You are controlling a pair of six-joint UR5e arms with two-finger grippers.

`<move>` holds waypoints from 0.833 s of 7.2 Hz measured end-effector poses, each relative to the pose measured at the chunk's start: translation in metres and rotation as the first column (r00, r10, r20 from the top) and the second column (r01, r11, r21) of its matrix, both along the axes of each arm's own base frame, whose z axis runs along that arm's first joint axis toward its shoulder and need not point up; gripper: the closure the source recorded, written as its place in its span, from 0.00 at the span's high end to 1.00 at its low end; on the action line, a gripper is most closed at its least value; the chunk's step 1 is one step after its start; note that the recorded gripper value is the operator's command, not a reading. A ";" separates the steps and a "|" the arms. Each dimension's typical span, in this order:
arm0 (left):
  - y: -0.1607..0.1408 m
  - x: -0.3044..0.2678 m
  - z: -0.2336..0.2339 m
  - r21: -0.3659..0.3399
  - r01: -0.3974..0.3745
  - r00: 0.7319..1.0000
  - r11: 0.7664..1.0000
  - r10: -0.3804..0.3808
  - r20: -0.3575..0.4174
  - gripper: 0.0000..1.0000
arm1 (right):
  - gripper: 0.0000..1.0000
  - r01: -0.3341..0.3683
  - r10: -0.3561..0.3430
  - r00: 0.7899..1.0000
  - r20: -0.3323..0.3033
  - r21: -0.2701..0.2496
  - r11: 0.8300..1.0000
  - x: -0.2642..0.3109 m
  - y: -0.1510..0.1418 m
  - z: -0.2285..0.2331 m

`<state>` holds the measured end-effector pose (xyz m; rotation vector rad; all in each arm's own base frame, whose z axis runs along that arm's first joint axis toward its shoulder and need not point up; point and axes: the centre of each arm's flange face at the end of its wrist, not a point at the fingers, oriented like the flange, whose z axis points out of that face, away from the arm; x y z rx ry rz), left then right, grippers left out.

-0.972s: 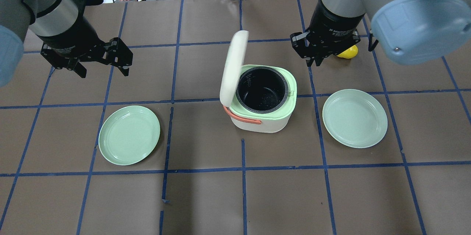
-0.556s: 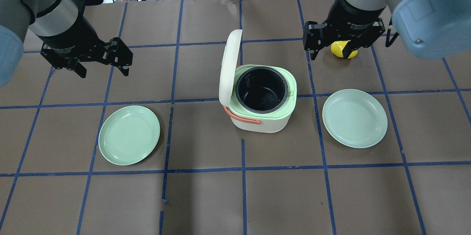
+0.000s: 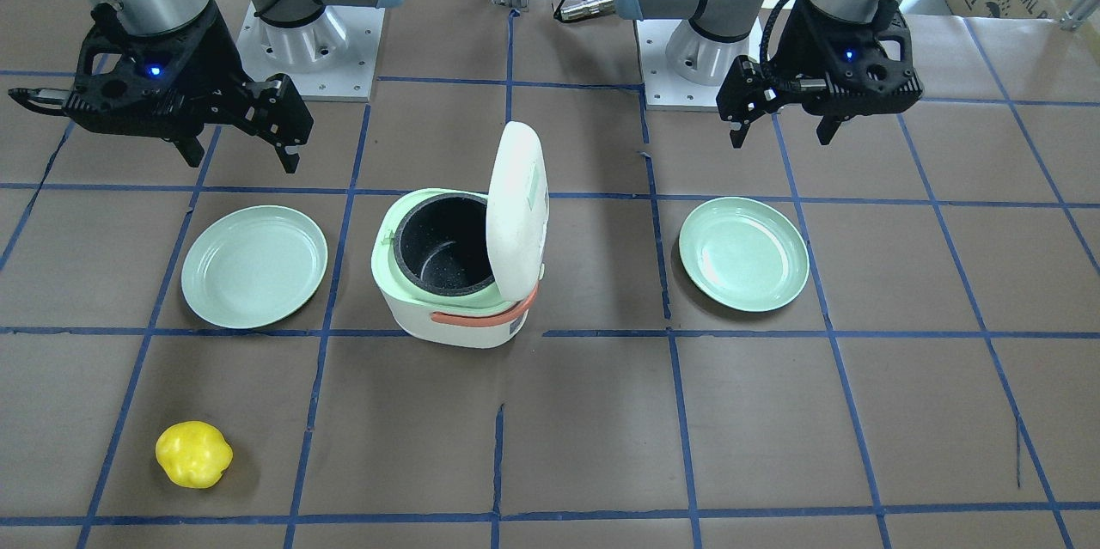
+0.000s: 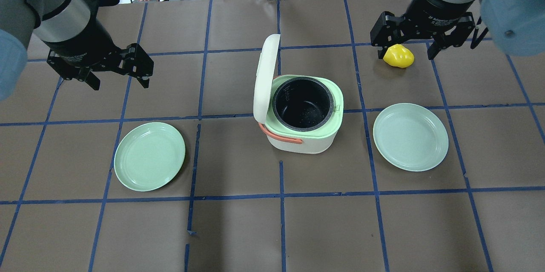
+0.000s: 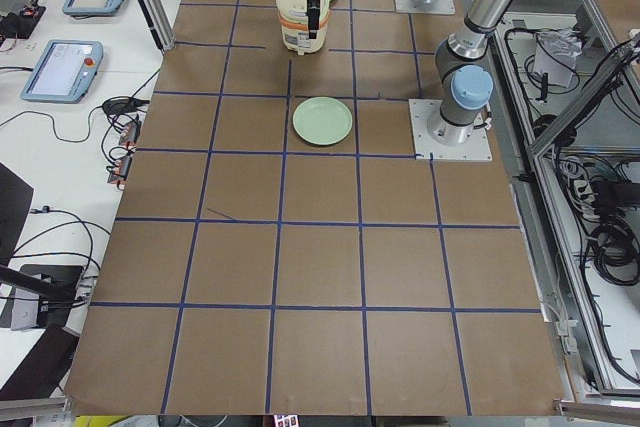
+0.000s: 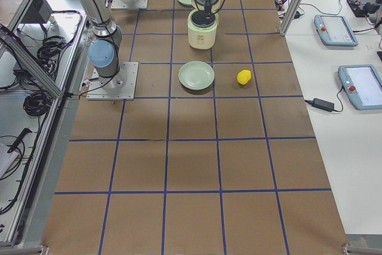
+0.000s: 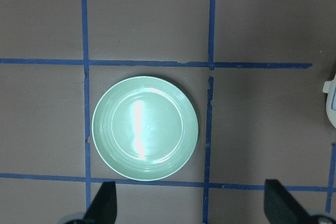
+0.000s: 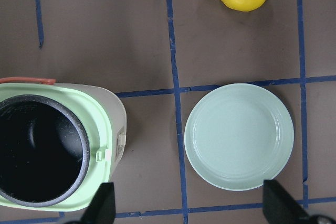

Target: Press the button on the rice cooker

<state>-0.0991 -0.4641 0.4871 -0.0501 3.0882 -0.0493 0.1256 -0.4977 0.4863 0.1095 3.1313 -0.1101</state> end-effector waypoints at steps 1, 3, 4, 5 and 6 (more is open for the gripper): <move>0.000 0.000 0.000 0.000 0.000 1.000 1.000 0.000 0.000 1.00 | 1.00 0.006 -0.006 1.000 0.000 0.006 1.000 -0.004 -0.002 -0.003; 0.000 0.000 0.000 0.000 0.000 1.000 1.000 0.000 0.000 1.00 | 1.00 0.032 -0.032 0.999 0.003 0.015 0.999 -0.018 -0.005 -0.006; 0.000 0.000 0.000 0.000 0.000 1.000 1.000 0.000 0.000 1.00 | 1.00 0.043 -0.043 0.999 0.004 0.014 0.999 -0.024 -0.006 -0.004; 0.000 0.000 0.000 0.000 0.000 1.000 1.000 0.000 0.001 1.00 | 1.00 0.048 -0.048 0.999 0.005 0.011 0.999 -0.026 -0.005 -0.001; 0.000 0.000 0.000 0.000 0.000 1.000 1.000 0.000 0.000 1.00 | 1.00 0.050 -0.050 0.999 0.005 0.007 0.999 -0.026 -0.004 0.001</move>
